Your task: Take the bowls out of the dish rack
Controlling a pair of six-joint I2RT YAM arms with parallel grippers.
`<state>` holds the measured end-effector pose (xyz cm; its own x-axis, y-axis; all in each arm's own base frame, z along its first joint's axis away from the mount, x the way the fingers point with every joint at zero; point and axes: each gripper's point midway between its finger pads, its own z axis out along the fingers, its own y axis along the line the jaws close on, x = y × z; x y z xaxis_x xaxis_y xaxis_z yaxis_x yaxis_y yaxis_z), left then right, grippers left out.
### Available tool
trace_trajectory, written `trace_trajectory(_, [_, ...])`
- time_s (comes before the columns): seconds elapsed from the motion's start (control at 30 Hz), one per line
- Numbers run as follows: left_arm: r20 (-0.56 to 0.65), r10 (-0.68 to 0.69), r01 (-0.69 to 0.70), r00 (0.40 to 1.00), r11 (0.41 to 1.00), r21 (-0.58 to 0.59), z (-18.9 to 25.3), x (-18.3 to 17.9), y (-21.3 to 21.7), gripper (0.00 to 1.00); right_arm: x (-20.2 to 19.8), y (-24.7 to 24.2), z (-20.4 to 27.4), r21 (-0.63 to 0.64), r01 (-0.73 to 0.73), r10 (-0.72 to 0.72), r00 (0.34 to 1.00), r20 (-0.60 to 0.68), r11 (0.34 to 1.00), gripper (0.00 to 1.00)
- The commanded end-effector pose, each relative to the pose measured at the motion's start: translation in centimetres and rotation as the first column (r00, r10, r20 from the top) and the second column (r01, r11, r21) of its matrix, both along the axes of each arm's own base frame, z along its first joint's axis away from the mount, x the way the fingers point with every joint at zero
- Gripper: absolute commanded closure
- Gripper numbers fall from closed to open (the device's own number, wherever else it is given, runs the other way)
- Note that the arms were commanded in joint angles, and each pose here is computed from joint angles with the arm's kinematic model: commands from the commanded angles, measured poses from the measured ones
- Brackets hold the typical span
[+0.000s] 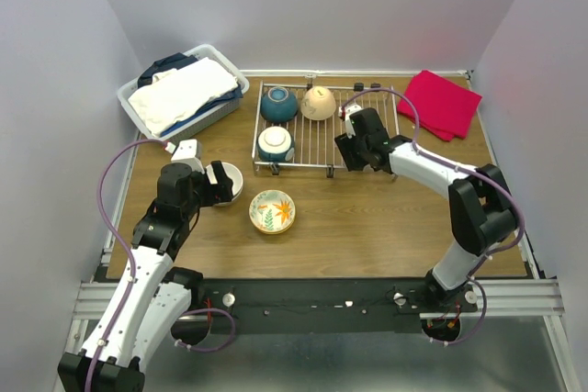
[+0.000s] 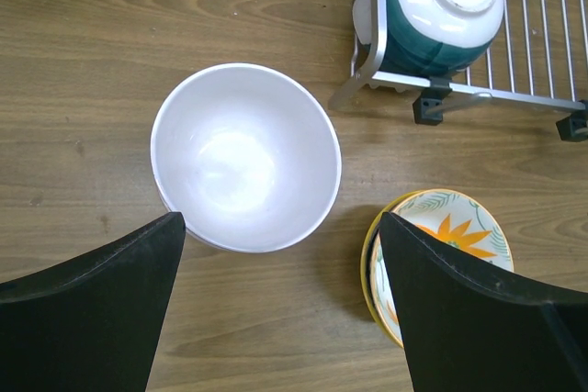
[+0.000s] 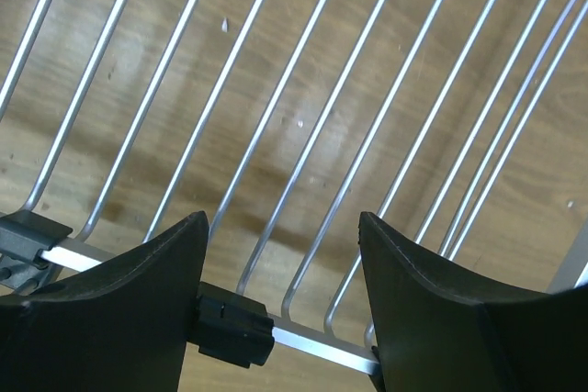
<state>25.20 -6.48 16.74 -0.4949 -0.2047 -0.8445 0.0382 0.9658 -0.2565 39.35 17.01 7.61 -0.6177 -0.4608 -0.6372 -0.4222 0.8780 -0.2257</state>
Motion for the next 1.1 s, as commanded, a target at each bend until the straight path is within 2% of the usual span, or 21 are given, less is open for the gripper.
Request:
trace_trajectory(0.0, [0.027, -0.018, 0.018, 0.999, 1.000, -0.001, 0.3, 0.1, -0.4, 0.05, -7.8, -4.5, -4.5, -0.147, 0.031, -0.071, 0.959, -0.274, 0.989, 0.25])
trace_trajectory(0.13, [0.025, -0.023, 0.024, 0.999, 1.000, -0.003, 0.3, 0.1, -0.5, 0.05, -6.5, -3.9, -1.9, -0.136, -0.019, -0.011, 0.977, -0.215, 0.990, 0.25])
trace_trajectory(0.3, [0.022, -0.024, 0.024, 0.999, 1.000, -0.001, 0.2, 0.1, -0.5, 0.05, -1.2, -1.5, 4.7, -0.112, -0.088, 0.087, 0.996, -0.015, 0.990, 0.20])
trace_trajectory(0.47, [0.021, -0.018, 0.018, 1.000, 1.000, 0.001, 0.2, 0.1, -0.4, 0.05, 3.1, 1.3, 8.9, -0.142, -0.196, 0.217, 0.964, 0.155, 0.970, 0.02])
trace_trajectory(0.77, [0.017, -0.006, 0.006, 1.000, 1.000, 0.009, 0.1, 0.2, -0.2, 0.05, 9.1, 5.7, 9.9, -0.301, -0.354, 0.433, 0.864, 0.258, 0.886, 0.00])
trace_trajectory(0.9, [0.012, 0.000, 0.000, 1.000, 1.000, 0.015, 0.0, 0.2, 0.0, 0.05, 10.5, 8.0, 9.1, -0.374, -0.425, 0.532, 0.806, 0.259, 0.825, 0.00])
trace_trajectory(1.07, [0.008, 0.006, -0.006, 1.000, 1.000, 0.018, -0.2, 0.2, 0.1, 0.04, 11.8, 9.5, 6.9, -0.450, -0.445, 0.583, 0.778, 0.233, 0.774, 0.00])
